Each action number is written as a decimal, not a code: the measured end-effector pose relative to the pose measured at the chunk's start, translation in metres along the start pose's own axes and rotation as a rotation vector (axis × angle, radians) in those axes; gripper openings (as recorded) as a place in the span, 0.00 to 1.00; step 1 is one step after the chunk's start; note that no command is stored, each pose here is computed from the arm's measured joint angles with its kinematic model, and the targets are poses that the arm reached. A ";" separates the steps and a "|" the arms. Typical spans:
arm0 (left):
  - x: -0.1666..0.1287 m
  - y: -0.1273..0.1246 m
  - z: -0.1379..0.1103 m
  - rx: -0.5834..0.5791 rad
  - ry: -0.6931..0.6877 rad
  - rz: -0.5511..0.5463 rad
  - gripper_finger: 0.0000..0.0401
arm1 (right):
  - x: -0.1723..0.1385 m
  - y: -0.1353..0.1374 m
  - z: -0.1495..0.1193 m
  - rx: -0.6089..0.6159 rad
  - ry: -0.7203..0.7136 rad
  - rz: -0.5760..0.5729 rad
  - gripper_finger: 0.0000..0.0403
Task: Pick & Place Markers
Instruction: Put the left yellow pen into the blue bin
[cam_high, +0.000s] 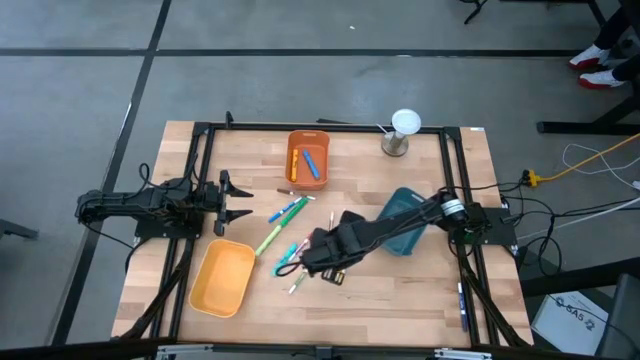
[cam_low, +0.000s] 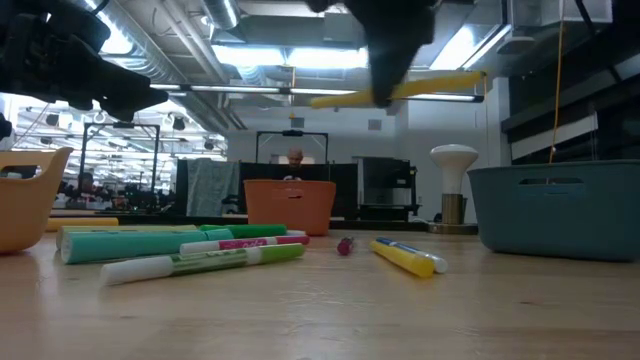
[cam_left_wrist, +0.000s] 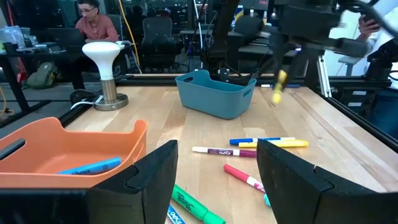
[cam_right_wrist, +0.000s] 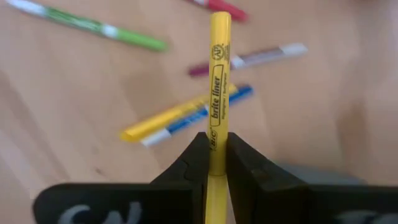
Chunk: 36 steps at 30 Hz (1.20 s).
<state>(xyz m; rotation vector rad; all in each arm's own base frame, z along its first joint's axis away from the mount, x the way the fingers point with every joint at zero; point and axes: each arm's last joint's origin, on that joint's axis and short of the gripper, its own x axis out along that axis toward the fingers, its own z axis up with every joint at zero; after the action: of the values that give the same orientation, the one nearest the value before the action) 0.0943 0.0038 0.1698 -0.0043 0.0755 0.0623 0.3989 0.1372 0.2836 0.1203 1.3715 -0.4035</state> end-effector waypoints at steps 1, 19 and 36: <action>0.000 0.000 0.000 0.000 0.000 0.000 0.53 | -0.003 -0.002 -0.003 0.007 0.008 -0.021 0.09; 0.000 0.000 0.000 0.000 0.000 0.000 0.53 | -0.055 -0.051 -0.072 0.213 -0.183 -0.175 0.09; 0.000 0.000 0.000 0.000 0.000 0.000 0.53 | 0.021 -0.099 -0.148 0.779 -0.184 -0.030 0.09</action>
<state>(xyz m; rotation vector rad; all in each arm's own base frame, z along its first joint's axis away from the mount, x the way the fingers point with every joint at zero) 0.0943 0.0038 0.1698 -0.0043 0.0758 0.0627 0.2303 0.0881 0.2484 0.6853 0.9745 -0.9359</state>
